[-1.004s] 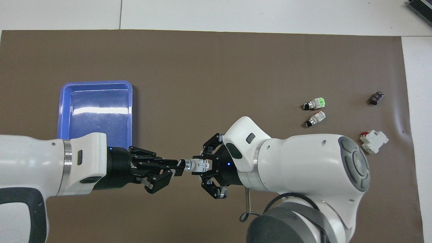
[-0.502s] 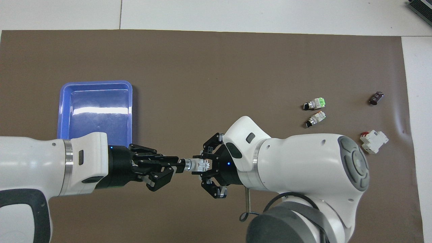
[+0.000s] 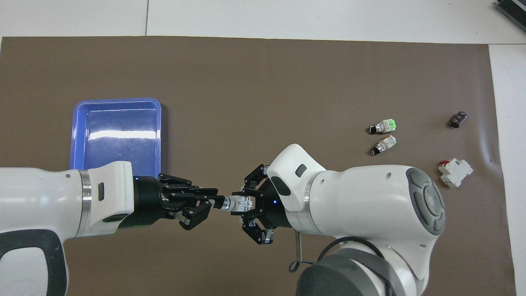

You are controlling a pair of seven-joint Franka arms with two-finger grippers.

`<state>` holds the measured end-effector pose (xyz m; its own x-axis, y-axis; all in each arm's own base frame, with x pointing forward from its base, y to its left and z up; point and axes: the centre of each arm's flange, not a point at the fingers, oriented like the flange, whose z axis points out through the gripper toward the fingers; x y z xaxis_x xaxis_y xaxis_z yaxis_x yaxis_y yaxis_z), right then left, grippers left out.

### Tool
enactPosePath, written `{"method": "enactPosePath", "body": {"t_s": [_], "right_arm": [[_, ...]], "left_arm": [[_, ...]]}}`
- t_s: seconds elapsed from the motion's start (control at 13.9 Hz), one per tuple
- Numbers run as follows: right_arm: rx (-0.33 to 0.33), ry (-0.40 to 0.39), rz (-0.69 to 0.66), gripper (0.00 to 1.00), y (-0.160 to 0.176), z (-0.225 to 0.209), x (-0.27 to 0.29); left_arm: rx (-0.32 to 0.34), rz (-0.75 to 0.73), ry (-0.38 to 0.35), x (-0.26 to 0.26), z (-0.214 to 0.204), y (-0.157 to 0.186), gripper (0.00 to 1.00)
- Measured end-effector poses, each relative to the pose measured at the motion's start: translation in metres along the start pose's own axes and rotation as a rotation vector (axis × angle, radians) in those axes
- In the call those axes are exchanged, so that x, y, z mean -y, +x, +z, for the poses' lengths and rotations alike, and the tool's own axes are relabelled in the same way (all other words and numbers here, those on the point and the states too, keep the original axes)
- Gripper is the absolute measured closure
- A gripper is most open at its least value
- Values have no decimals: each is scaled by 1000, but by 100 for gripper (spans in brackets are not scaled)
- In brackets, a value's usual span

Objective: Turn and place switch with both arms
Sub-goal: 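Grasp the switch end with the left gripper beside the right gripper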

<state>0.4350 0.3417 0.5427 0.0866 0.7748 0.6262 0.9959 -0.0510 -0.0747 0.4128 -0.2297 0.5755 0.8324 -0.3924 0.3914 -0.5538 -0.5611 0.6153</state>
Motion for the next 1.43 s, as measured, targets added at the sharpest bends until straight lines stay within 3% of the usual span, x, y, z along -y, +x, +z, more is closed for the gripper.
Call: {"method": "enactPosePath", "body": {"t_s": [0.07, 0.22, 0.57, 1.15, 1.43], "right_arm": [[0, 0, 0, 67, 0, 0, 0], [2, 3, 1, 67, -1, 1, 0], [5, 12, -1, 67, 0, 3, 2], [8, 26, -9, 67, 2, 1, 7], [10, 33, -18, 67, 6, 3, 12]], "left_arm": [[0, 1, 0, 0, 0, 0, 80], [4, 7, -8, -1, 0, -1, 89], [18, -41, -18, 0, 0, -3, 89], [45, -466, -17, -1, -2, -6, 89], [53, -659, 67, -13, -5, -7, 89]]}}
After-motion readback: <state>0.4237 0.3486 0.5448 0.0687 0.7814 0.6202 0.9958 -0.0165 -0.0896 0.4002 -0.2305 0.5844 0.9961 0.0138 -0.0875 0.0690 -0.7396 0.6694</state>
